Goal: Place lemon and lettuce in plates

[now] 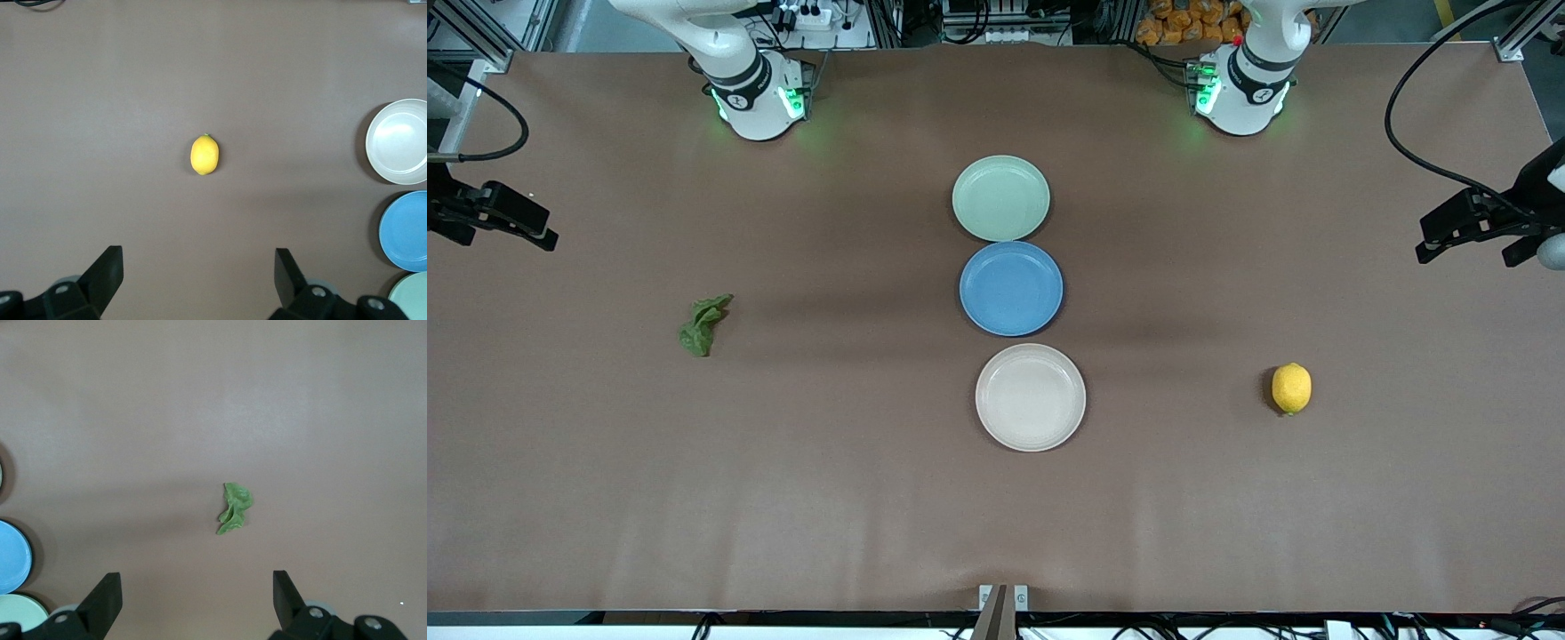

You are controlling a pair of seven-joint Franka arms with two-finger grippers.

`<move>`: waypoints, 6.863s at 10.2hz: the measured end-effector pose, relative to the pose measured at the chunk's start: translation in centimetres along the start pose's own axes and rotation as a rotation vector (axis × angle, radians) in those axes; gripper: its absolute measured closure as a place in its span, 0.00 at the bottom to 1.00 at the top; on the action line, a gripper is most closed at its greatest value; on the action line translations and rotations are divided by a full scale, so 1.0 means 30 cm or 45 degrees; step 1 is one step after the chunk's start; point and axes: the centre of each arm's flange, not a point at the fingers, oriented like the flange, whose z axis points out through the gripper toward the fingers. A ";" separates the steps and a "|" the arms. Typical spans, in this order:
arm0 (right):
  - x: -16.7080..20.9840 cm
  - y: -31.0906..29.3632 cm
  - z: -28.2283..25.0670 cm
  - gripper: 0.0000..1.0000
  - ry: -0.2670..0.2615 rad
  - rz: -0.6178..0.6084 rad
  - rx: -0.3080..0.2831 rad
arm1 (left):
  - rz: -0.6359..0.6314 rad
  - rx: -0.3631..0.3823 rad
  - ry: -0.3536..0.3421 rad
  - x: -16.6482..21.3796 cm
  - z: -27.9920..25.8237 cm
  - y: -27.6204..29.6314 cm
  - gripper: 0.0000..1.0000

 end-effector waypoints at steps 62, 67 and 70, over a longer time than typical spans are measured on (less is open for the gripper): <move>-0.044 0.247 1.632 0.37 -0.128 0.279 0.016 | -0.278 -0.225 0.046 0.061 1.369 1.219 0.33; -0.036 0.239 1.614 0.90 -0.117 0.279 0.020 | -0.291 -0.235 0.067 0.087 1.345 1.208 0.33; -0.035 0.239 1.612 0.97 -0.118 0.281 0.020 | -0.360 -0.253 0.060 0.082 1.332 1.234 0.33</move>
